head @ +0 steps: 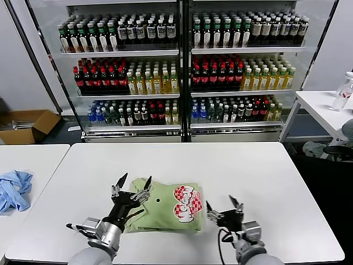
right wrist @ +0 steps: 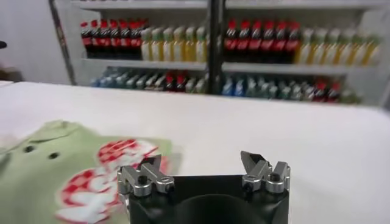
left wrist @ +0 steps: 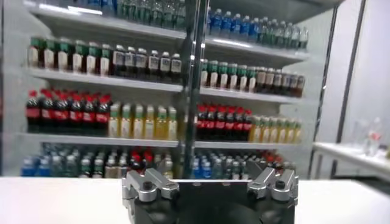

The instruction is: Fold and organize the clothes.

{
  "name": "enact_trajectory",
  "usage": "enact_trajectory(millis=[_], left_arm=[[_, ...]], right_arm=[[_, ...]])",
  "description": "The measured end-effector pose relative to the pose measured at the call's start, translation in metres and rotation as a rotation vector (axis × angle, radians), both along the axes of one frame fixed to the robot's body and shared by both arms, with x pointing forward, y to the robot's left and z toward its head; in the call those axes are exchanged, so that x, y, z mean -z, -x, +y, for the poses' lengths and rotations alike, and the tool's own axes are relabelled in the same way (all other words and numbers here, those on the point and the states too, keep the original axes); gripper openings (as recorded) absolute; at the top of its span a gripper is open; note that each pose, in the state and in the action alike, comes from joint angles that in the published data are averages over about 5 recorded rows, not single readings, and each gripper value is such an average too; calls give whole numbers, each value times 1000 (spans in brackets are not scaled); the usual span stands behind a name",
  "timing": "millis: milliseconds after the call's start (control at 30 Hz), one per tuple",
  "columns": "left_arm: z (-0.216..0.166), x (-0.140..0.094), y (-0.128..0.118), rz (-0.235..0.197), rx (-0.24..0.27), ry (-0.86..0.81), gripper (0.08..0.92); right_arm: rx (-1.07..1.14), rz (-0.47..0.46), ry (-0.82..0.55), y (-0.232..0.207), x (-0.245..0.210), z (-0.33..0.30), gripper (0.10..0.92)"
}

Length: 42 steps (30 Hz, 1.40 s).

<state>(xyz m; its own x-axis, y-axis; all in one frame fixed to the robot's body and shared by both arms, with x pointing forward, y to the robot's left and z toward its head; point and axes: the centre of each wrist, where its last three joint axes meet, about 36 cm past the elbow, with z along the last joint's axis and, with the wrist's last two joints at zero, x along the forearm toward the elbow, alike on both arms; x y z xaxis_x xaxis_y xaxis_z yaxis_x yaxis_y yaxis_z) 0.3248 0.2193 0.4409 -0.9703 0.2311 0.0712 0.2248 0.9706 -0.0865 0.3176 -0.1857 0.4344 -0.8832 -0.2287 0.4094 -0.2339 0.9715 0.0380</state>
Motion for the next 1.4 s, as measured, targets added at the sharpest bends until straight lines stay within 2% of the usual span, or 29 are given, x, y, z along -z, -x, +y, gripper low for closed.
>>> enact_trajectory(millis=[200, 300, 567, 900, 1133, 1267, 1400], left_arm=[[12, 1, 1, -20, -19, -67, 822], [17, 3, 2, -20, -26, -90, 823], [20, 10, 7, -8, -33, -106, 823], [17, 18, 10, -14, -24, -104, 823], [19, 26, 5, -82, -26, -156, 823], [19, 34, 4, -141, -29, -237, 823], [20, 42, 1, -223, -26, -350, 823]], right_arm=[[-13, 64, -54, -18, 17, 18, 823], [-20, 94, -70, -25, 25, 24, 797], [-50, 154, -120, -35, 40, 36, 576], [-69, 155, -167, -41, 47, 42, 290], [-59, 80, -163, -44, 31, 25, 131], [-29, 33, -132, -45, 22, 3, 123], [19, 1, -83, -44, 19, -24, 123]])
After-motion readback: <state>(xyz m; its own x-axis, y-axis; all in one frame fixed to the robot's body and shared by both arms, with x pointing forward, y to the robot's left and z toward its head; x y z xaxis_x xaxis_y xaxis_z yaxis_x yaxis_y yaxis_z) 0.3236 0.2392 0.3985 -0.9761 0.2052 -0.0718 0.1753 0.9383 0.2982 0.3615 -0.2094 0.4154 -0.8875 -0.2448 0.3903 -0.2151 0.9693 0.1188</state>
